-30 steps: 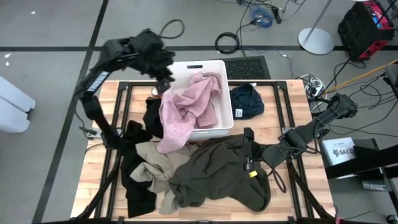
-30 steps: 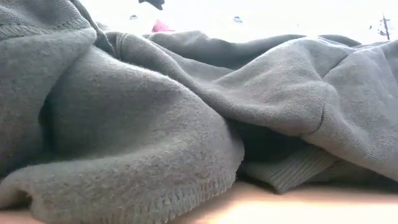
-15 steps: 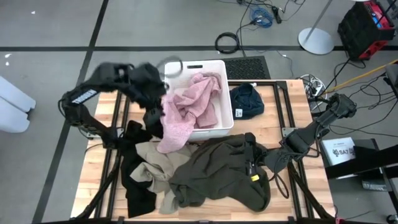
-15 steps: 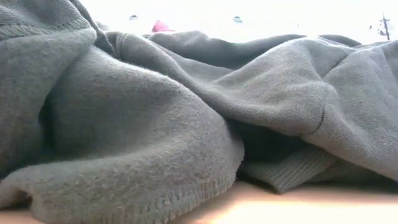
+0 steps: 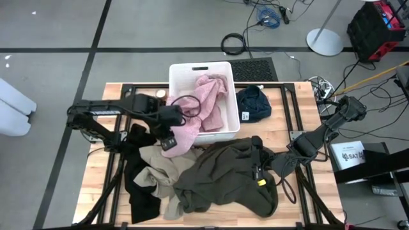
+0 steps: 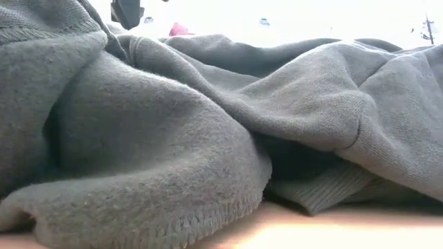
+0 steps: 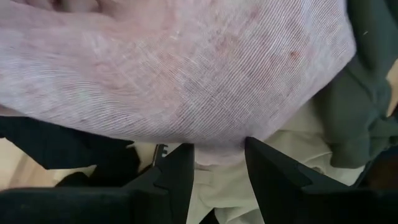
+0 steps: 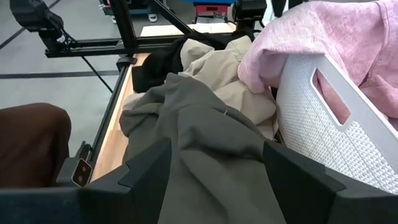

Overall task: Fold laundry
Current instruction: Put the pink polo into the white laundry bin

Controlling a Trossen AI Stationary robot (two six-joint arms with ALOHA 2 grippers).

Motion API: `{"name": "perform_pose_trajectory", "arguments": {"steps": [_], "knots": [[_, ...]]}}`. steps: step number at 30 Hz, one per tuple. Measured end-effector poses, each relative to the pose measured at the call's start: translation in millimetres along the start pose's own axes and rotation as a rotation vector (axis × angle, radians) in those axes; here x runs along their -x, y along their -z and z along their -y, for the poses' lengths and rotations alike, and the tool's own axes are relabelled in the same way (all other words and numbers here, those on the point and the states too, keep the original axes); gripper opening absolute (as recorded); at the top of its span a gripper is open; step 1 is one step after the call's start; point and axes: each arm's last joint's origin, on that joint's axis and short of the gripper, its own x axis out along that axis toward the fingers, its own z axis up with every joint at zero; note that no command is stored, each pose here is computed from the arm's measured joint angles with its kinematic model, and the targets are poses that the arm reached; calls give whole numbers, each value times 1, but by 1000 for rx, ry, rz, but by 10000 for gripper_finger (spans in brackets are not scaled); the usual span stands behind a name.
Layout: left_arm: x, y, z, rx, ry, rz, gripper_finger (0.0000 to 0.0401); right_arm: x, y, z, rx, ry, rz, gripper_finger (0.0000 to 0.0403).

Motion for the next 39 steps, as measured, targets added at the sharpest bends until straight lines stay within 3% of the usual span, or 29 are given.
{"name": "perform_pose_trajectory", "arguments": {"steps": [14,18,24,32,39], "knots": [[-13,-4,0,-51,3,34,145,-1,-1,3,21,23,1,242],[-13,-4,0,-54,-1,33,107,-1,-1,3,21,24,1,242],[-13,-3,-1,-84,-23,28,12,-1,0,3,23,25,-2,242],[-10,7,-4,-83,-14,-80,5,-1,0,3,23,24,-2,242],[25,2,2,-119,44,35,4,-1,0,3,27,24,-2,242]]}}
